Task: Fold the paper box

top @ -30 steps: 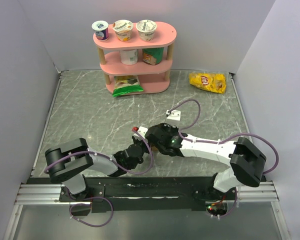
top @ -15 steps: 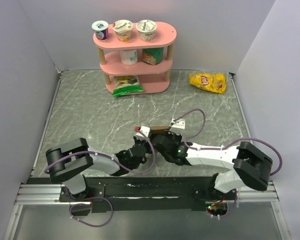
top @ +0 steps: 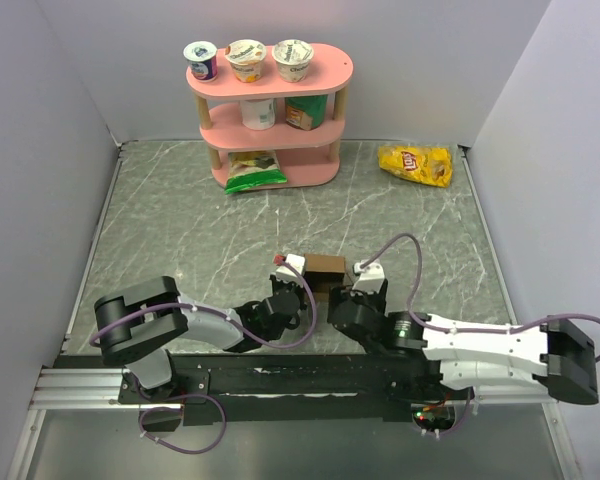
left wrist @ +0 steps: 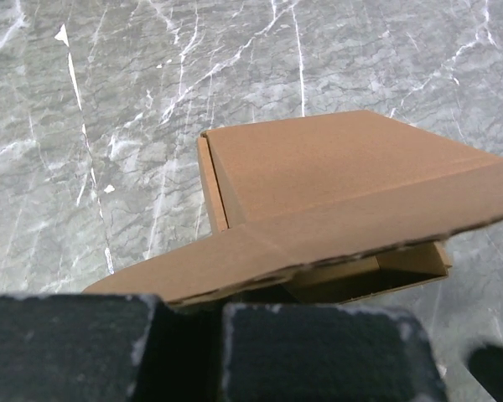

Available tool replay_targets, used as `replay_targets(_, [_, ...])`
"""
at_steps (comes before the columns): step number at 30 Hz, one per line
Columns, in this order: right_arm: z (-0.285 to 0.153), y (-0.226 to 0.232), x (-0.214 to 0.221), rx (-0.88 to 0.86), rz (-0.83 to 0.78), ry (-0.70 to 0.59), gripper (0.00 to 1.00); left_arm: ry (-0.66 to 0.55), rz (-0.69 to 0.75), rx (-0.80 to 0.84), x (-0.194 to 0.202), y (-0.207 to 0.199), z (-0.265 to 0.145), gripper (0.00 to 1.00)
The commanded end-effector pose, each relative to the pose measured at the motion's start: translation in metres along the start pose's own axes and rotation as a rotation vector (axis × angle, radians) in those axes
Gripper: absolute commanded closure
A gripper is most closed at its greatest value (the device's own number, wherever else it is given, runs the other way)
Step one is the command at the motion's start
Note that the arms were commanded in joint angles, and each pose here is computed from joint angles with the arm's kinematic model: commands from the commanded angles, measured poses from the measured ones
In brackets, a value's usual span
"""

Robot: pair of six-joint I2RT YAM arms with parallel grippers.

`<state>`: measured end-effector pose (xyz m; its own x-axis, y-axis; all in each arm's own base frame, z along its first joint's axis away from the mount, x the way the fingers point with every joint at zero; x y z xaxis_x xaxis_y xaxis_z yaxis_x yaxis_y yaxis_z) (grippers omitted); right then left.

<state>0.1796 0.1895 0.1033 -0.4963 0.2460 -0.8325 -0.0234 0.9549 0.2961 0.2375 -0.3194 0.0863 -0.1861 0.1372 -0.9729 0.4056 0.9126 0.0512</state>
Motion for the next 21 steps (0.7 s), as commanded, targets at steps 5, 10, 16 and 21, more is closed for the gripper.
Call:
replay_targets(5, [-0.044,-0.037,-0.005,-0.013,0.036,0.006,0.18,0.100,0.137,0.013,0.036,0.005,-0.006,0.99])
replay_targets(10, [-0.075,0.006,-0.071,-0.295,0.074,-0.130,0.28,0.087,0.155,0.024,0.036,0.006,-0.007,0.99])
replay_targets(16, [-0.095,0.036,-0.141,-0.316,0.162,-0.299,0.28,0.079,0.167,0.032,0.035,0.005,-0.005,0.99])
replay_targets(21, [-0.056,0.036,-0.162,-0.116,0.143,-0.300,0.28,0.062,0.168,0.053,0.031,0.004,-0.008,0.99])
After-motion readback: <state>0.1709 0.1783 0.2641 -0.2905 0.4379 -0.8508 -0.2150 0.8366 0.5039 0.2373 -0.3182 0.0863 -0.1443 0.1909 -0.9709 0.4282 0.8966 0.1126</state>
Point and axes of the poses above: each gripper's point midway between its finger pads, its own z axis out along the fingers, its own y axis along the line the jaws close on, x = y × z, the point moved 1 cm from there along -z, back along the fingers, and after that the axes turned 12 degrees about z, right-handed, at the moved point
